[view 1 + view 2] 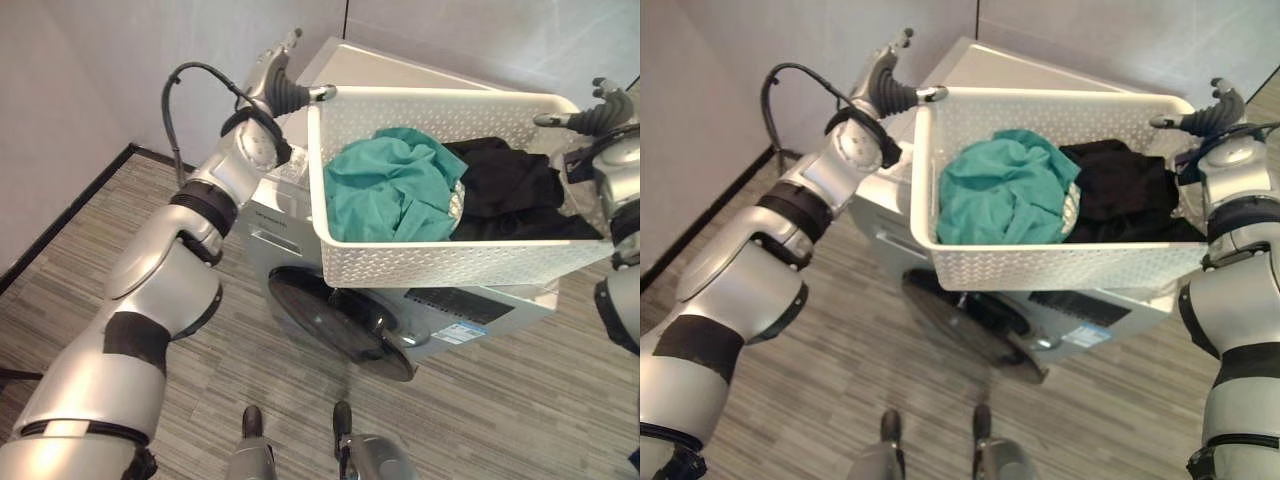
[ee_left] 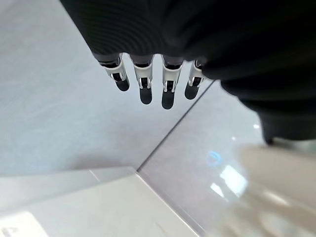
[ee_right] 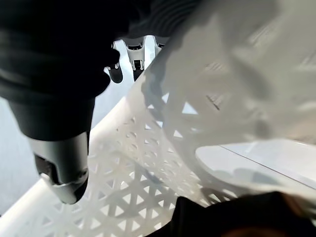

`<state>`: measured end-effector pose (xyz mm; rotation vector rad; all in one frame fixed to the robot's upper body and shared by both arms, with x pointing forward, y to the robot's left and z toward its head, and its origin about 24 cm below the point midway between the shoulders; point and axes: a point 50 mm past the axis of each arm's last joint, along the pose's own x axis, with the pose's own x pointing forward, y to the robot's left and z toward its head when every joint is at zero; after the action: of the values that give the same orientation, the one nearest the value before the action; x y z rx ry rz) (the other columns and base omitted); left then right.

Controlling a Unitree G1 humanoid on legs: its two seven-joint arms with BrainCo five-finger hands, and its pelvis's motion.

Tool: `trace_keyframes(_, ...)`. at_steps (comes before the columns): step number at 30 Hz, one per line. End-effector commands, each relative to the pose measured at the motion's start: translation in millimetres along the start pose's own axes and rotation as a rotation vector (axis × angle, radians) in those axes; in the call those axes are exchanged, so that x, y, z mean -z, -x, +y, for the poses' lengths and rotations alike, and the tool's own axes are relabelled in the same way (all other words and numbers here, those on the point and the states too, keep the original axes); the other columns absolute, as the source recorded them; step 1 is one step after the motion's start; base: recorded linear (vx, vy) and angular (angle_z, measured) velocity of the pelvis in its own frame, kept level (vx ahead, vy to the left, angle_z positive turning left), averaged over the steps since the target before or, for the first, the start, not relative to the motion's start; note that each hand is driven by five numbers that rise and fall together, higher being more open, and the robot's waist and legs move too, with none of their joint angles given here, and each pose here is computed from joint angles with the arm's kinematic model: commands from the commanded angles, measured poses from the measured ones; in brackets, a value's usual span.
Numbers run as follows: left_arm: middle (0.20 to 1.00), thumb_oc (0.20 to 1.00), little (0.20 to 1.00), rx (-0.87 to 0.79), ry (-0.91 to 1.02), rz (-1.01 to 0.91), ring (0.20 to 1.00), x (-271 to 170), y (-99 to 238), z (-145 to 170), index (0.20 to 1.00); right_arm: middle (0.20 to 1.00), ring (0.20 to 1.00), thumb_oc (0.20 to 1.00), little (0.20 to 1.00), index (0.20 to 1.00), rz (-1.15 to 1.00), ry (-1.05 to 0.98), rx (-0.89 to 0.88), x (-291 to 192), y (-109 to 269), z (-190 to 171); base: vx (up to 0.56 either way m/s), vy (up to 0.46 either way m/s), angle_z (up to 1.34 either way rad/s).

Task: Grab the laundry basket,head to the washer,open it,put in the laundry and shut it.

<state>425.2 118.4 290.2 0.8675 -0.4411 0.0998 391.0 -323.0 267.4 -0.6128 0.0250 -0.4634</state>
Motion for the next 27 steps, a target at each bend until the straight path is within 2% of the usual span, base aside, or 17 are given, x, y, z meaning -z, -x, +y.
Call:
trace_keyframes(1,1.0,1.0,1.0,-0.099,-0.047,-0.039,1.0,-24.2,-13.9,32.0,1.0,1.0,1.0,1.0,1.0,1.0,0.024,0.002,0.003,10.5,0.5,0.2,0.03,0.088,-0.35)
trace_keyframes(9,1.0,1.0,1.0,-0.09,-0.052,-0.024,1.0,-21.1,-13.4,29.4,1.0,1.0,1.0,1.0,1.0,1.0,-0.052,0.034,-0.077,-21.9,1.1,34.7,0.03,0.063,-0.2)
trace_keyframes(15,1.0,1.0,1.0,-0.155,-0.062,-0.061,1.0,-46.0,-21.9,56.2,1.0,1.0,1.0,1.0,1.0,1.0,-0.105,0.02,-0.015,-63.4,0.7,19.6,-0.04,0.028,-0.15)
trace_keyframes(18,1.0,1.0,1.0,-0.206,-0.059,-0.088,1.0,-63.5,-25.7,77.8,1.0,1.0,1.0,1.0,1.0,1.0,-0.145,-0.003,0.044,-89.1,2.7,-1.8,-0.02,0.006,-0.05)
trace_keyframes(27,1.0,1.0,1.0,-0.263,-0.051,-0.146,1.0,-89.9,-27.5,98.5,1.0,1.0,1.0,1.0,1.0,1.0,-0.218,-0.083,0.099,-122.4,9.1,-23.4,0.02,0.0,0.07)
